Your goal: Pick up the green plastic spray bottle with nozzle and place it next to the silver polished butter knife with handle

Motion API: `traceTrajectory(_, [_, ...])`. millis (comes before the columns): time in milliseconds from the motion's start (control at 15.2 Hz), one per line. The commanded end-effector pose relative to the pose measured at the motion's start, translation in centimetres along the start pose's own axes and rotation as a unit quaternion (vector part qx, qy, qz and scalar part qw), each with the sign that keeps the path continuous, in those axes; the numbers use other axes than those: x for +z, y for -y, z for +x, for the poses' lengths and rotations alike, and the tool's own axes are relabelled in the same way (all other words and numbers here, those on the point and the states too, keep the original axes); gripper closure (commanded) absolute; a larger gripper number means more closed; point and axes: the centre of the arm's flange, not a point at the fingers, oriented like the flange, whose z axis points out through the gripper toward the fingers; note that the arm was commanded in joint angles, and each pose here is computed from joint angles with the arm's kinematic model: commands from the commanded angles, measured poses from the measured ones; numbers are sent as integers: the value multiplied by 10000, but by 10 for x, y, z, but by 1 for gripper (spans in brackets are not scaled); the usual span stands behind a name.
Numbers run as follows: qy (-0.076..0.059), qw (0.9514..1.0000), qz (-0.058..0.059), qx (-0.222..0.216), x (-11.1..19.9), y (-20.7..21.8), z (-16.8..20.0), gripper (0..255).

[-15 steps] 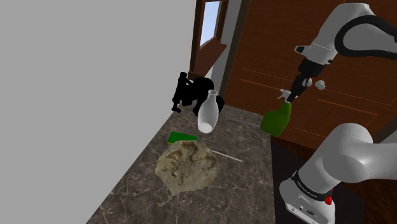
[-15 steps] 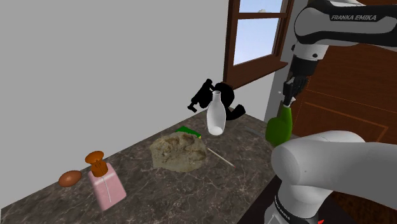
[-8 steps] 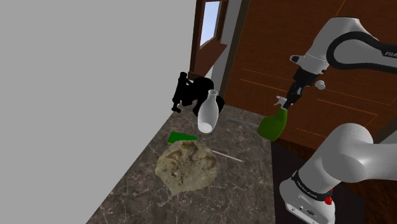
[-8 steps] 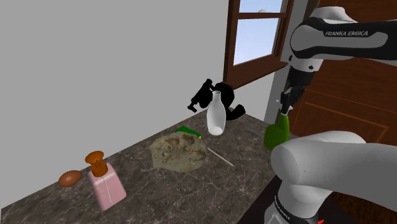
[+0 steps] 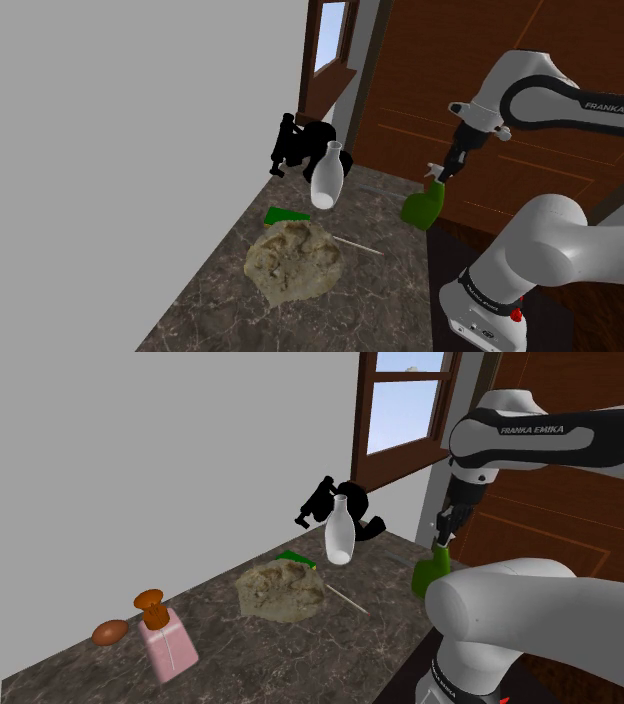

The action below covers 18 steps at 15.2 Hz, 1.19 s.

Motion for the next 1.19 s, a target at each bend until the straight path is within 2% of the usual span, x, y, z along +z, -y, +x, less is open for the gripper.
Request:
traceTrajectory(0, [-3,10000,-1,-1,10,-1,-1,255])
traceTrajectory(462, [-3,10000,-1,-1,10,-1,-1,255])
traceTrajectory(528, [-3,10000,-1,-1,10,-1,-1,0])
traceTrajectory(858, [-3,10000,-1,-1,10,-1,-1,0])
traceTrajectory(1122, [-3,10000,-1,-1,-40,-1,-1,0])
